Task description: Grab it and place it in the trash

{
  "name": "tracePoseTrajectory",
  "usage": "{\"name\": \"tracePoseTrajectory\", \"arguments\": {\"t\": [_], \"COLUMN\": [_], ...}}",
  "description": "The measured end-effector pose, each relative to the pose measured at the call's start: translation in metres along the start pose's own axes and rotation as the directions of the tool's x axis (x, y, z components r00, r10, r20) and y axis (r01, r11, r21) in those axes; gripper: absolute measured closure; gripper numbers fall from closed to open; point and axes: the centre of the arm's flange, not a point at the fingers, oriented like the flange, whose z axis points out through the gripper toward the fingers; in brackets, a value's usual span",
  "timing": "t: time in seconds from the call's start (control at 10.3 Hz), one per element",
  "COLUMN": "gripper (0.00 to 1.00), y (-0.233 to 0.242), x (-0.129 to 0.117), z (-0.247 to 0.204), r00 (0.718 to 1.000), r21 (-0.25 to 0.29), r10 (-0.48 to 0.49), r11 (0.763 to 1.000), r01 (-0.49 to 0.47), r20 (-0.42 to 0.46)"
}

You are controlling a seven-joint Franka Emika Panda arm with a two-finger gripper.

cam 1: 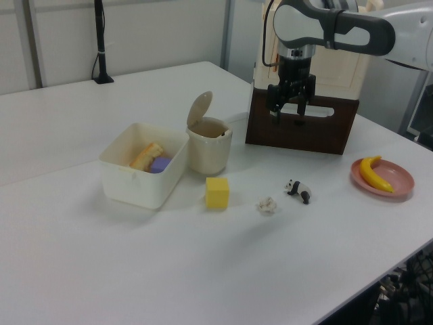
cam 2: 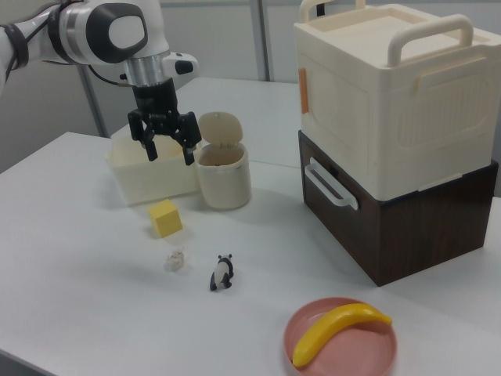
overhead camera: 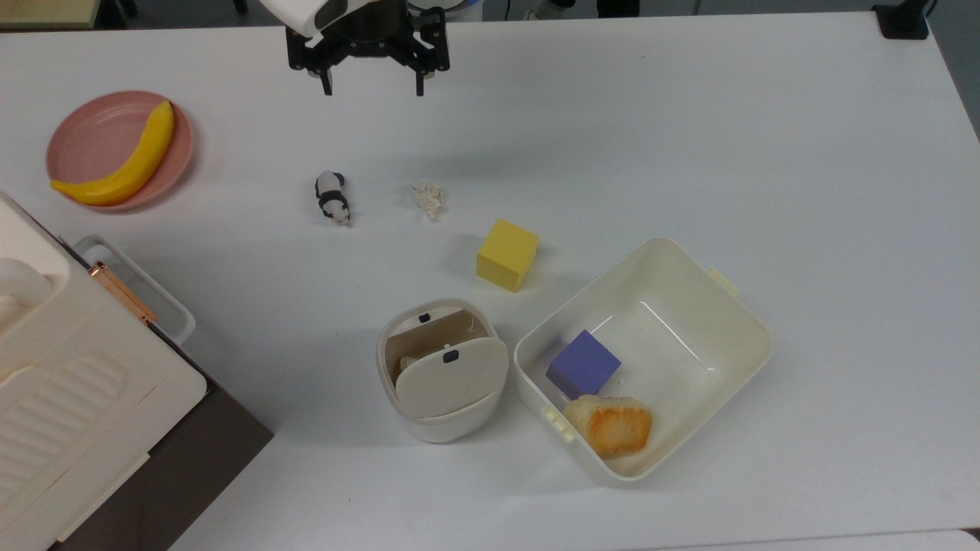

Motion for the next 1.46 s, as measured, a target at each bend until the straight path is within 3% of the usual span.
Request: {"name": "tracePoseTrajectory", "arguments": {"t": [1.46], "gripper": [0.00], "y": [-0.0026], "x": [0.0072], "z": [0.0067], "r00": [1.000], "r21": [-0.004], "r10": [-0.004], "r11": [1.000], "r01": [0.004], "r20": [-0.015]}}
